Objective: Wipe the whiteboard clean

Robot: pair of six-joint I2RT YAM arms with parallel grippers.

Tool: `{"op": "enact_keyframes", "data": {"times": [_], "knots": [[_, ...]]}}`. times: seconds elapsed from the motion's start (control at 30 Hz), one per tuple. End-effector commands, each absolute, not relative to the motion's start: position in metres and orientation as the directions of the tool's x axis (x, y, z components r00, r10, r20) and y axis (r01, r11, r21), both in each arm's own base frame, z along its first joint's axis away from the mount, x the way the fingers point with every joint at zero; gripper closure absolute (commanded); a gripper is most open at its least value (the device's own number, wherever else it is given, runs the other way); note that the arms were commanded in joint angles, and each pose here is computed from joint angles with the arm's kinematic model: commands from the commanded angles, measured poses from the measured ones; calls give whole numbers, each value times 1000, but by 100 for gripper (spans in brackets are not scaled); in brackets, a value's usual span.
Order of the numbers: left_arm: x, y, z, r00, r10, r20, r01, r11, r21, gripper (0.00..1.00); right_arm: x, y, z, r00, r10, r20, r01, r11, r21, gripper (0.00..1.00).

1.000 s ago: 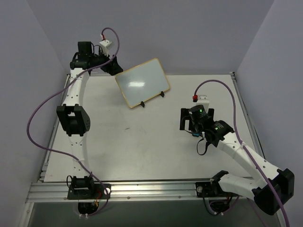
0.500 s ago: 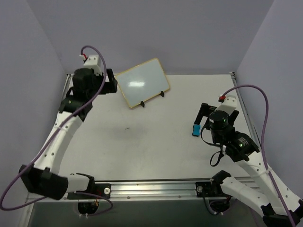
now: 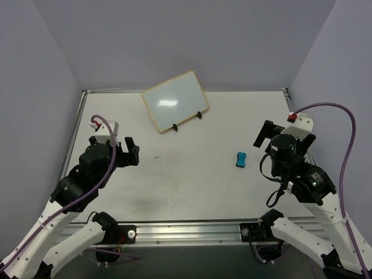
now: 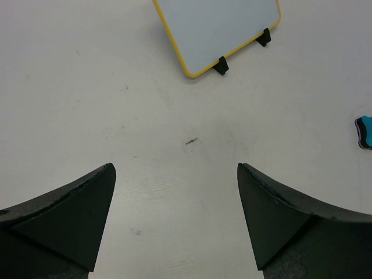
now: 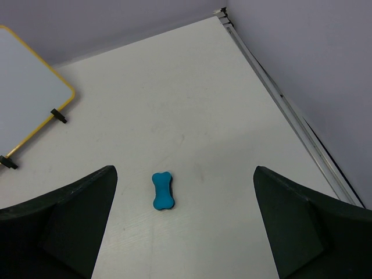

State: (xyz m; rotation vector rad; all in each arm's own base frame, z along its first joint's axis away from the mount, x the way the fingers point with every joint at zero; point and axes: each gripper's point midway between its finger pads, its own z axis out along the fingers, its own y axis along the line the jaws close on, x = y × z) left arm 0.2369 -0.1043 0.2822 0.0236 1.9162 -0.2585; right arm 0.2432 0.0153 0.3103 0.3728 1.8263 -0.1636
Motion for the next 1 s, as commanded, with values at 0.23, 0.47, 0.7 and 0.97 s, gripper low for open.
{"op": "enact_keyframes", "data": {"times": [0.23, 0.47, 0.7, 0.97], "knots": [[228, -46, 266, -328, -113, -938, -64, 993, -97, 6, 228, 16, 305, -233, 159, -959, 255, 962, 97, 0], [229, -16, 274, -207, -192, -959, -141, 976, -165, 6, 238, 20, 285, -275, 133, -952, 276, 960, 54, 0], [231, -13, 275, -190, -184, -964, -133, 978, -160, 6, 249, 25, 275, -304, 103, -947, 285, 958, 13, 0], [239, -6, 266, -225, -183, -957, -185, 972, -143, 6, 249, 22, 279, -281, 106, -954, 301, 954, 17, 0]]}}
